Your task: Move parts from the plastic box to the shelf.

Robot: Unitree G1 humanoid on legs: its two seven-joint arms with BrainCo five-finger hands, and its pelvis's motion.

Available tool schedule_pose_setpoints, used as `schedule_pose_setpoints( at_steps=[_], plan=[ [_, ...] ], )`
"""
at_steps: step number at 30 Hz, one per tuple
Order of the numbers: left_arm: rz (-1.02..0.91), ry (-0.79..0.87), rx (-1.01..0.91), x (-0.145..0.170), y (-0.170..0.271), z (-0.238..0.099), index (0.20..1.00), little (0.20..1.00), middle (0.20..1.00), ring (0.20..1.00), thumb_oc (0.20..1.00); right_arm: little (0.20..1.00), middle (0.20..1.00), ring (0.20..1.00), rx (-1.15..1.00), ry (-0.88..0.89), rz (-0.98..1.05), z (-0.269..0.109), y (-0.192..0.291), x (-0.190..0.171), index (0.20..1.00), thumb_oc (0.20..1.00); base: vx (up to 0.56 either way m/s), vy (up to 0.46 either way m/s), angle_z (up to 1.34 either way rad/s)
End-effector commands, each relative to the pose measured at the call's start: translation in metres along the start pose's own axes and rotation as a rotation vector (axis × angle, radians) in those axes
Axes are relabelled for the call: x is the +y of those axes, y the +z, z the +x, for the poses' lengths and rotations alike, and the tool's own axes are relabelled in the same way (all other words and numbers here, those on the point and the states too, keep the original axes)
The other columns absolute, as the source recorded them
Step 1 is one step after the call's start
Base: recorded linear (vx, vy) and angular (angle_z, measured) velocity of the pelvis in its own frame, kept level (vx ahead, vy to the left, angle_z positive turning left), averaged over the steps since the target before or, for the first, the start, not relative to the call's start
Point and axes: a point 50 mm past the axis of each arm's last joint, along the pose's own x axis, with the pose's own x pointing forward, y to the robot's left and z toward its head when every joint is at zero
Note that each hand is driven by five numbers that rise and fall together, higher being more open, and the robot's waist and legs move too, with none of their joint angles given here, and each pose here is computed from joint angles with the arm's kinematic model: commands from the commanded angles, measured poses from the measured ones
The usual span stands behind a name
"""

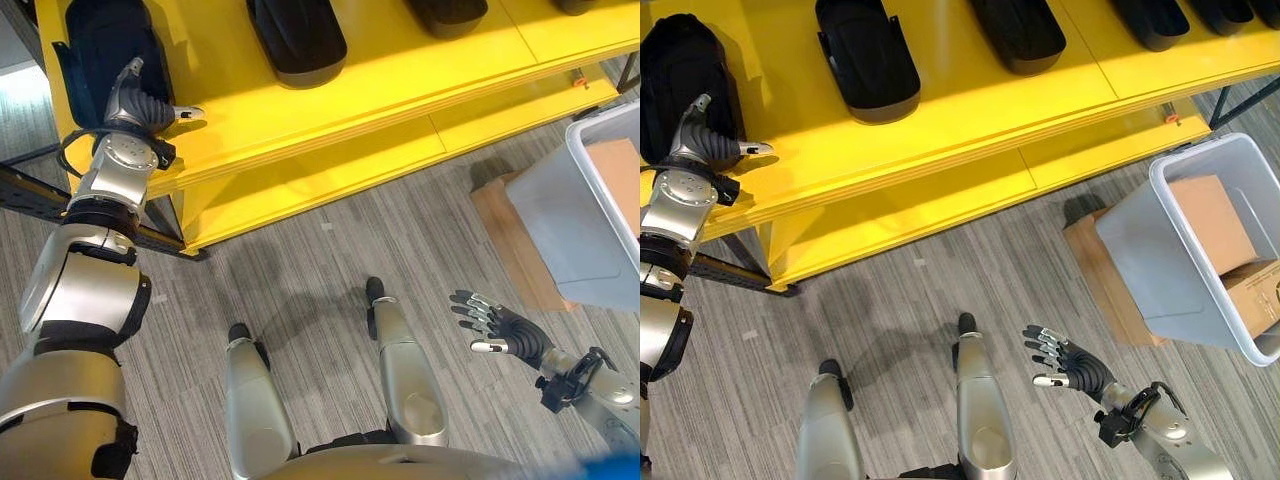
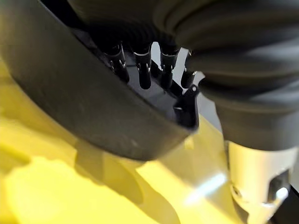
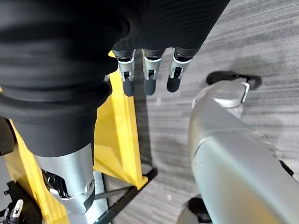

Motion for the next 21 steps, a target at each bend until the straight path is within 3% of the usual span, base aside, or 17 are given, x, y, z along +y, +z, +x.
schedule_pose_setpoints(
  at_steps=[1,9,12,17,21],
  plan=[
    [0.011,0.112,-0.074,0.033,0.013,0.005,1.0,1.0,1.0,1.0,1.0,1.0,1.0,1.0,-0.038,-0.028,-0.004,-0.009,0.007,-0.011,1.0,1.0,0.0,0.0,0.0],
    [0.037,0.153,-0.185,0.059,0.035,0.005,1.0,1.0,1.0,1.0,1.0,1.0,1.0,1.0,-0.043,-0.015,0.006,-0.005,0.004,-0.008,1.0,1.0,0.01,0.003,0.03],
    [0.038,0.162,-0.372,0.065,0.063,-0.005,1.0,1.0,1.0,1.0,1.0,1.0,1.0,1.0,-0.055,-0.022,0.012,-0.004,0.001,-0.006,1.0,1.0,0.0,-0.006,0.08],
    [0.042,0.15,-0.561,0.065,0.076,-0.032,1.0,1.0,1.0,1.0,1.0,1.0,1.0,1.0,-0.061,-0.031,0.02,-0.005,-0.002,-0.003,1.0,1.0,0.0,-0.006,0.04],
    [0.086,0.078,-0.675,0.06,0.055,-0.077,1.0,1.0,1.0,1.0,1.0,1.0,1.0,1.0,-0.051,-0.059,0.006,-0.01,-0.007,-0.005,1.0,1.0,0.0,-0.001,0.03]
  ],
)
